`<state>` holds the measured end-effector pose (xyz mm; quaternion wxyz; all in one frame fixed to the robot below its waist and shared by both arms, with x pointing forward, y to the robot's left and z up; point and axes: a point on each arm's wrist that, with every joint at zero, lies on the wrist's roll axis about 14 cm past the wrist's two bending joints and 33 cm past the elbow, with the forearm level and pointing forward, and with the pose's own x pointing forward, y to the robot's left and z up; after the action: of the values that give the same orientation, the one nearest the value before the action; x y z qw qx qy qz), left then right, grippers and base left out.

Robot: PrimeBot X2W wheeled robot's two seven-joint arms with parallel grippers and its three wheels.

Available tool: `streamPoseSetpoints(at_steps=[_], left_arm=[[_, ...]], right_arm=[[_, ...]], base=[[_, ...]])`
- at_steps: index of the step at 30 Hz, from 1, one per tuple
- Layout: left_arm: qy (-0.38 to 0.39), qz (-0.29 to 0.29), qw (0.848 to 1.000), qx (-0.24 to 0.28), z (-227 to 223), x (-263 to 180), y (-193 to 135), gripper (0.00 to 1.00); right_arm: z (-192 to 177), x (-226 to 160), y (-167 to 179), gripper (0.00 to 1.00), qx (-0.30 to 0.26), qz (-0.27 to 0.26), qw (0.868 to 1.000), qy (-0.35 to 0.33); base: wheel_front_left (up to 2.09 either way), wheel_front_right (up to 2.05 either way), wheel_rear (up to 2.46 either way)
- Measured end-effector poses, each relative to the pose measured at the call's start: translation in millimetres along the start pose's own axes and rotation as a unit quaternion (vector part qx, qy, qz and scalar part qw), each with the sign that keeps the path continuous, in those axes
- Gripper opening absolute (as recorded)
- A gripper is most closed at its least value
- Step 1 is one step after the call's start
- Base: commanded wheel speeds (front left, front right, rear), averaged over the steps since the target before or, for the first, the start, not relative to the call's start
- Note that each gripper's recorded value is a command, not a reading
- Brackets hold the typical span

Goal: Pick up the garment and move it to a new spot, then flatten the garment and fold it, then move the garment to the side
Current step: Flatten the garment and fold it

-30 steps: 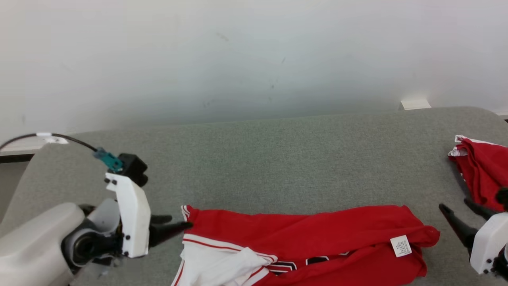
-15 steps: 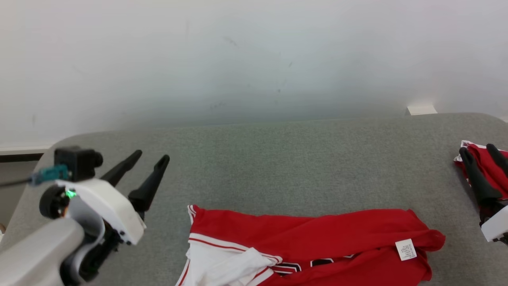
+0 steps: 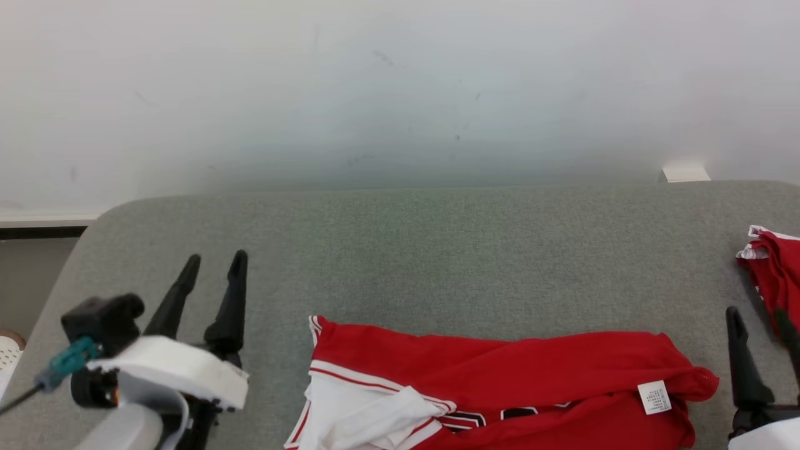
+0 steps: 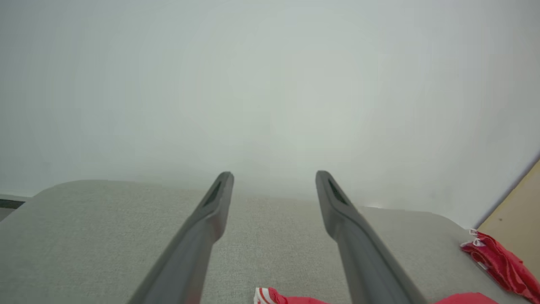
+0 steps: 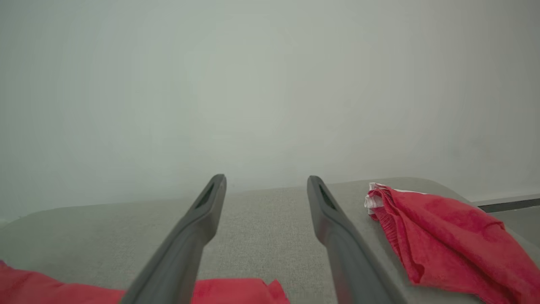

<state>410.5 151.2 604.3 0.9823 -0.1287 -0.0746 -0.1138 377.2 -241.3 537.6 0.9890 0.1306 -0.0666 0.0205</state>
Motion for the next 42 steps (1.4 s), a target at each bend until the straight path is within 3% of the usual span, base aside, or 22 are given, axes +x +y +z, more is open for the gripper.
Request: streamPoseSetpoints(at_steps=[6, 12, 21, 27, 32, 37, 42], left_arm=[[0.010, 0.035, 0.999, -0.034, -34, -19, 6, 1.00], [0.021, 0.041, 0.999, -0.022, -59, -31, 7, 1.00], [0.040, 0.026, 0.998, -0.036, -84, -37, -5, 1.00], [0.051, 0.019, 0.998, -0.037, -95, -35, -7, 1.00], [0.060, 0.030, 0.997, -0.035, -101, -40, 0, 1.00], [0.063, 0.040, 0.996, -0.038, -105, -45, 4, 1.00], [0.066, 0.050, 0.996, -0.045, -109, -50, 7, 1.00]], right_arm=[[-31, -20, -5, 1.00, 0.015, -0.033, 0.998, 0.042], [-48, -29, -15, 1.00, 0.022, -0.058, 0.996, 0.066], [-66, -14, -15, 1.00, 0.040, -0.061, 0.991, 0.113], [-107, -6, -15, 1.00, 0.077, -0.078, 0.971, 0.212], [-140, -11, -14, 1.00, 0.097, -0.093, 0.946, 0.294], [-167, -20, 6, 1.00, 0.105, -0.076, 0.920, 0.370], [-176, -20, 28, 1.00, 0.115, -0.045, 0.903, 0.411]], base=[[0.00, 0.00, 0.00], [0.00, 0.00, 0.00], [0.00, 0.00, 0.00], [0.00, 0.00, 0.00], [0.00, 0.00, 0.00], [0.00, 0.00, 0.00], [0.00, 0.00, 0.00]])
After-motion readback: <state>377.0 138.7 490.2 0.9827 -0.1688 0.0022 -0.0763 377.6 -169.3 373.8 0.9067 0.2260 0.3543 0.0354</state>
